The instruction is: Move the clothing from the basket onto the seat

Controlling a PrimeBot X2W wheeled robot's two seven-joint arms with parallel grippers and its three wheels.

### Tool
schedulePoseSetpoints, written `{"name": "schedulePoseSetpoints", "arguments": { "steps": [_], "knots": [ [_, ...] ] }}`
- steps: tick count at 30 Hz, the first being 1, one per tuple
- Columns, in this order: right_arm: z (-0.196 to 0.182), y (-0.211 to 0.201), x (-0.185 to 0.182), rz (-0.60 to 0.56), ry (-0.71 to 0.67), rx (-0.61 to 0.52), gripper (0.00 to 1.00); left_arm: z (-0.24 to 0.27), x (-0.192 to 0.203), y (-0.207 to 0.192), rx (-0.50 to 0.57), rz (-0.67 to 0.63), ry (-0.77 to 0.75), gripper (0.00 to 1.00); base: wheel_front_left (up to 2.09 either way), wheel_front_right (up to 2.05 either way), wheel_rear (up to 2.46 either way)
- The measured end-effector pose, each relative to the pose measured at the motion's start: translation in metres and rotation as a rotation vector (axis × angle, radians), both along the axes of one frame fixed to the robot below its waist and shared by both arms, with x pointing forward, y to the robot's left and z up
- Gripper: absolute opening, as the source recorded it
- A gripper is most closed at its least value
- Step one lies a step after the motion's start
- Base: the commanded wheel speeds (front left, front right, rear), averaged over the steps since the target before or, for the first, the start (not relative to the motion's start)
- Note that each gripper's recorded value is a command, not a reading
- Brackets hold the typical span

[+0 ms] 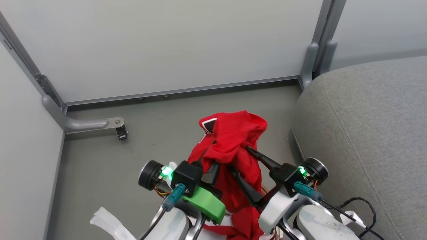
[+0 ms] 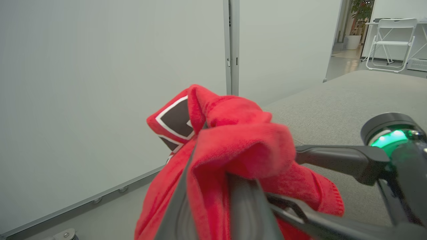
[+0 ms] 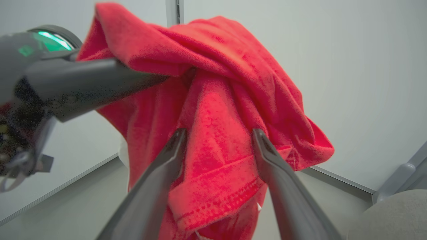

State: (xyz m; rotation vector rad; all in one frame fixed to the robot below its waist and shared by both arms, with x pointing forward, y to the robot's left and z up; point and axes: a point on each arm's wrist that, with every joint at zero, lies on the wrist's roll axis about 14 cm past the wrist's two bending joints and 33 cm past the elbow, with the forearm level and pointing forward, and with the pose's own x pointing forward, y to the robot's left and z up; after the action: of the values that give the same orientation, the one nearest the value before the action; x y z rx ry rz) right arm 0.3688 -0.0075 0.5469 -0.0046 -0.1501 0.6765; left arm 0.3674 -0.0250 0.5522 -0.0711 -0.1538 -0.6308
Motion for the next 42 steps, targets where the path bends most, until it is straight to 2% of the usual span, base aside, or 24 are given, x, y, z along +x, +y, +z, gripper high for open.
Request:
{"name": "schedulePoseSetpoints", "arguments": {
  "steps": [9,10,11,12,17,18,19,28,35,42],
  "knots": [
    [-0.024,0.028,0.002,0.08,0.064,-0.07,1.0,0.0,-0.014,-0.008,-0.025,-0.057,0.019,0.0,0.0,0.0,0.0],
    [-0.023,0.029,0.003,0.085,0.066,-0.069,0.62,-0.001,-0.015,-0.009,-0.027,-0.058,0.021,0.0,0.0,0.0,0.0],
    [-0.023,0.03,0.004,0.085,0.069,-0.064,0.03,-0.001,-0.015,-0.009,-0.027,-0.059,0.022,0.0,0.0,0.0,0.0],
    [-0.021,0.03,0.005,0.08,0.071,-0.052,0.0,-0.002,-0.015,-0.009,-0.028,-0.06,0.025,0.0,0.0,0.0,0.0],
    [-0.02,0.025,0.009,0.058,0.084,-0.023,0.0,-0.003,-0.013,-0.008,-0.03,-0.053,0.032,0.02,0.0,0.0,0.0],
    [-0.021,0.023,0.009,0.05,0.088,-0.021,0.0,-0.003,-0.012,-0.008,-0.028,-0.049,0.031,0.47,0.0,0.0,0.0],
    [-0.022,0.019,0.009,0.04,0.092,-0.016,0.0,-0.004,-0.011,-0.009,-0.024,-0.05,0.03,1.0,0.0,0.0,0.0],
    [-0.026,-0.04,0.013,-0.148,0.12,0.05,0.0,-0.016,-0.006,-0.031,-0.008,-0.116,0.057,1.0,0.0,0.0,0.0],
    [-0.03,-0.114,0.009,-0.359,0.126,0.069,0.0,-0.026,-0.011,-0.071,0.01,-0.252,0.073,1.0,0.0,0.0,0.0],
    [-0.041,-0.178,-0.014,-0.566,0.156,0.094,0.0,-0.036,-0.019,-0.113,0.013,-0.388,0.096,1.0,0.0,0.0,0.0]
  ]
}}
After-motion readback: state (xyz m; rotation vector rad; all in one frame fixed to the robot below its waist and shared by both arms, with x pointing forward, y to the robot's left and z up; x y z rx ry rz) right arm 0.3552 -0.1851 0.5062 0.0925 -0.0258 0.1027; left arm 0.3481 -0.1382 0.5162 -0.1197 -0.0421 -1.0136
